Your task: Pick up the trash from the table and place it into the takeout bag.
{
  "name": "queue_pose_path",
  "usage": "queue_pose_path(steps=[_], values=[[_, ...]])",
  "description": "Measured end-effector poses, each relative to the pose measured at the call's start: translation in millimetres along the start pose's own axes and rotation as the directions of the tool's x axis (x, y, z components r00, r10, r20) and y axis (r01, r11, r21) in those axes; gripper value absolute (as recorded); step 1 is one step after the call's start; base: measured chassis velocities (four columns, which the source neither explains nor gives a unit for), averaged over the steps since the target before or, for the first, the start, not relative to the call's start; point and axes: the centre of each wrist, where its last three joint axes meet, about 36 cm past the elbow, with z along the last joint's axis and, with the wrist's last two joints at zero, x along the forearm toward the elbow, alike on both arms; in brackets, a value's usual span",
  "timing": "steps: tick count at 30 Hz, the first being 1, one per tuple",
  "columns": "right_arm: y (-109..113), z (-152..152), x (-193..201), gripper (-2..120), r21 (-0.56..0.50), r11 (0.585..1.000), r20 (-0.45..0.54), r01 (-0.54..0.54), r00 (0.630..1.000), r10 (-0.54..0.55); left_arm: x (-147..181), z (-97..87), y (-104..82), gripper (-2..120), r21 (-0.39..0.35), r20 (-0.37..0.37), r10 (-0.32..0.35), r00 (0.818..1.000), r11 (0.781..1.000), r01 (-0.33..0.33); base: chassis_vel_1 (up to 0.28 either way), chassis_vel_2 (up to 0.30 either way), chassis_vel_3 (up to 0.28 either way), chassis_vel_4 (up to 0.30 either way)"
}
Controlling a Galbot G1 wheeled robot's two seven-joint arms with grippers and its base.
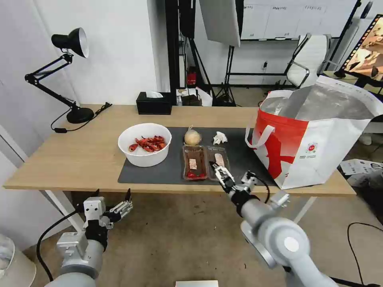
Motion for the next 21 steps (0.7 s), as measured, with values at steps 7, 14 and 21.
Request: queue_pose_path(steps=[7, 14, 21], values=[[5.2, 3.3, -31.8, 100, -0.032, 0.998, -0.003, -0.055, 0.998, 0.055, 0.1, 2.7, 2.5, 100, -0.012, 0.0, -0.018, 1.0, 1.0, 0.018, 0.0, 0.0, 0.0, 0.0], [7.1, 8.3, -45.6, 100, -0.055, 0.994, -0.012, -0.098, 0.995, 0.098, 1.2, 4.2, 2.8, 100, -0.015, -0.001, -0.021, 1.0, 1.0, 0.021, 0.0, 0.0, 0.0, 0.0], [6.5, 9.6, -51.1, 100, -0.065, 0.992, -0.013, -0.106, 0.994, 0.105, 1.3, 4.3, 3.4, 100, -0.019, -0.002, -0.02, 1.0, 1.0, 0.02, 0.0, 0.0, 0.0, 0.0]])
